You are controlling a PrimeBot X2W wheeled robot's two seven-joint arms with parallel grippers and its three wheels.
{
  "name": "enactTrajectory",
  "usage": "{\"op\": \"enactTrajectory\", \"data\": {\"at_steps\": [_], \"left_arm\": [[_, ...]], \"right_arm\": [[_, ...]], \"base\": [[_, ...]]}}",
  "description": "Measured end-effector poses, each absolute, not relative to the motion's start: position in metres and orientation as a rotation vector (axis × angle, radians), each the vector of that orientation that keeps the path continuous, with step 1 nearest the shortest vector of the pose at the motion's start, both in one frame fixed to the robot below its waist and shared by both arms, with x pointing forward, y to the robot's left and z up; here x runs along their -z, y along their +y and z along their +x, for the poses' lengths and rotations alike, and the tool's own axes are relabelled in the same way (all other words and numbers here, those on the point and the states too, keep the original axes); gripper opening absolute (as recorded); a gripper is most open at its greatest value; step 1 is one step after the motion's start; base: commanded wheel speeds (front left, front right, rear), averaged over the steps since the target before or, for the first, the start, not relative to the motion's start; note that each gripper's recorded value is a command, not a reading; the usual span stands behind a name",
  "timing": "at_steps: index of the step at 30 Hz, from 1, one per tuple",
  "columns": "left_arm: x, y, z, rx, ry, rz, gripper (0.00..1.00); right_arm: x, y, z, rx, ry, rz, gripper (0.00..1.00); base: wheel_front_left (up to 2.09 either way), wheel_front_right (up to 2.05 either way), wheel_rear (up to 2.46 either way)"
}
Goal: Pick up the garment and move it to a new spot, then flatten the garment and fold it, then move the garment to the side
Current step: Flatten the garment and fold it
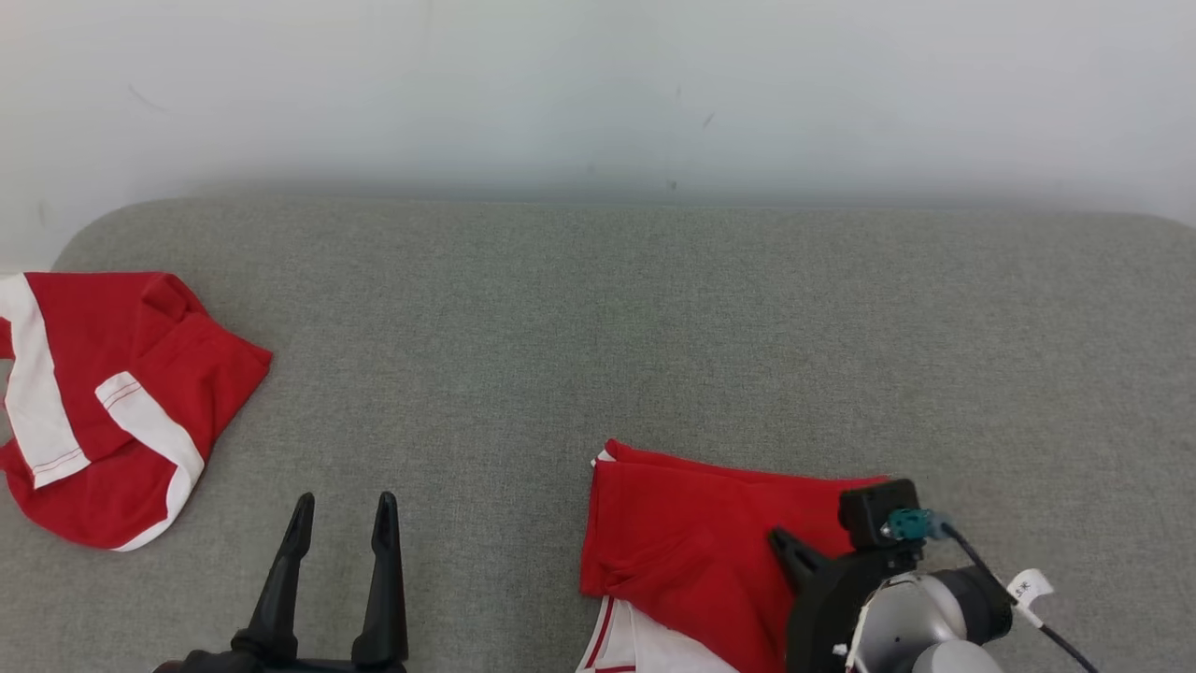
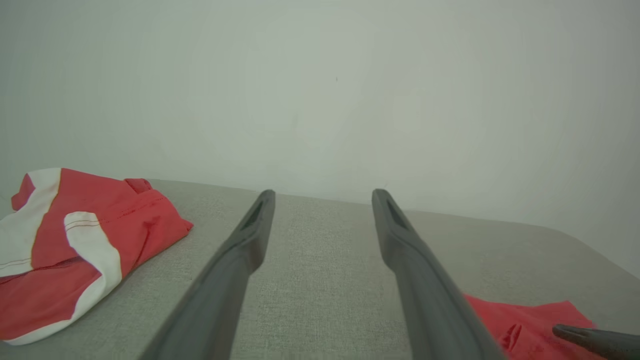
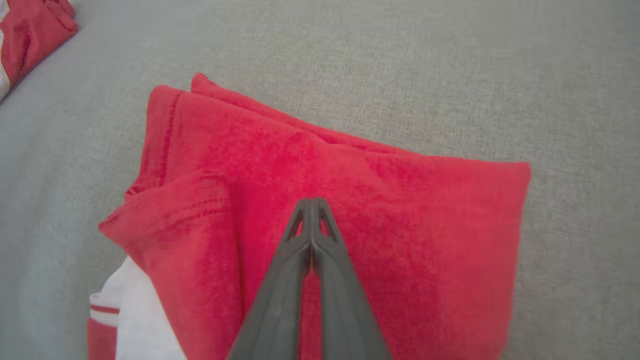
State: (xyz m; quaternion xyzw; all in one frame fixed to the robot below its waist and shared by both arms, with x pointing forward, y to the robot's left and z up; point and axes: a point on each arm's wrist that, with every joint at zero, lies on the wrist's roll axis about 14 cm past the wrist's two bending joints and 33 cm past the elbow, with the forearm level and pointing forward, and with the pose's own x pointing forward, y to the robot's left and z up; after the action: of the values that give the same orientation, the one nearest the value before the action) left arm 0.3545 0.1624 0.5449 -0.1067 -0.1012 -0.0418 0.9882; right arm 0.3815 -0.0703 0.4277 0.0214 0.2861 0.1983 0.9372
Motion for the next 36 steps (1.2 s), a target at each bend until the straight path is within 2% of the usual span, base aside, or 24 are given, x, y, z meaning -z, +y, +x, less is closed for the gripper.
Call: {"op": "enactTrajectory", "data": {"at_steps": [10, 24, 28, 29, 30, 36], "left_arm": [[-0.522, 0.172, 0.351, 0.046, -0.134, -0.243, 1.00], [-0.519, 0.172, 0.347, 0.049, -0.126, -0.251, 1.00], [-0.518, 0.170, 0.346, 0.053, -0.124, -0.252, 1.00], [-0.518, 0.170, 0.345, 0.055, -0.124, -0.252, 1.00], [-0.518, 0.169, 0.345, 0.055, -0.122, -0.253, 1.00], [-0.518, 0.166, 0.338, 0.079, -0.120, -0.243, 1.00]], "right_arm": [[-0.398, -0.033, 0.354, -0.540, 0.709, -0.038, 0.00], [-0.400, 0.050, 0.277, -0.879, 0.784, -0.092, 0.00], [-0.411, 0.063, 0.270, -0.926, 0.751, -0.060, 0.00], [-0.417, 0.063, 0.276, -0.916, 0.719, -0.044, 0.56], [-0.424, 0.061, 0.284, -0.896, 0.685, -0.028, 1.00], [-0.462, 0.010, 0.336, -0.669, 0.452, 0.062, 1.00]], "base": [[0.00, 0.00, 0.00], [0.00, 0.00, 0.00], [0.00, 0.00, 0.00], [0.00, 0.00, 0.00], [0.00, 0.00, 0.00], [0.00, 0.00, 0.00]]}}
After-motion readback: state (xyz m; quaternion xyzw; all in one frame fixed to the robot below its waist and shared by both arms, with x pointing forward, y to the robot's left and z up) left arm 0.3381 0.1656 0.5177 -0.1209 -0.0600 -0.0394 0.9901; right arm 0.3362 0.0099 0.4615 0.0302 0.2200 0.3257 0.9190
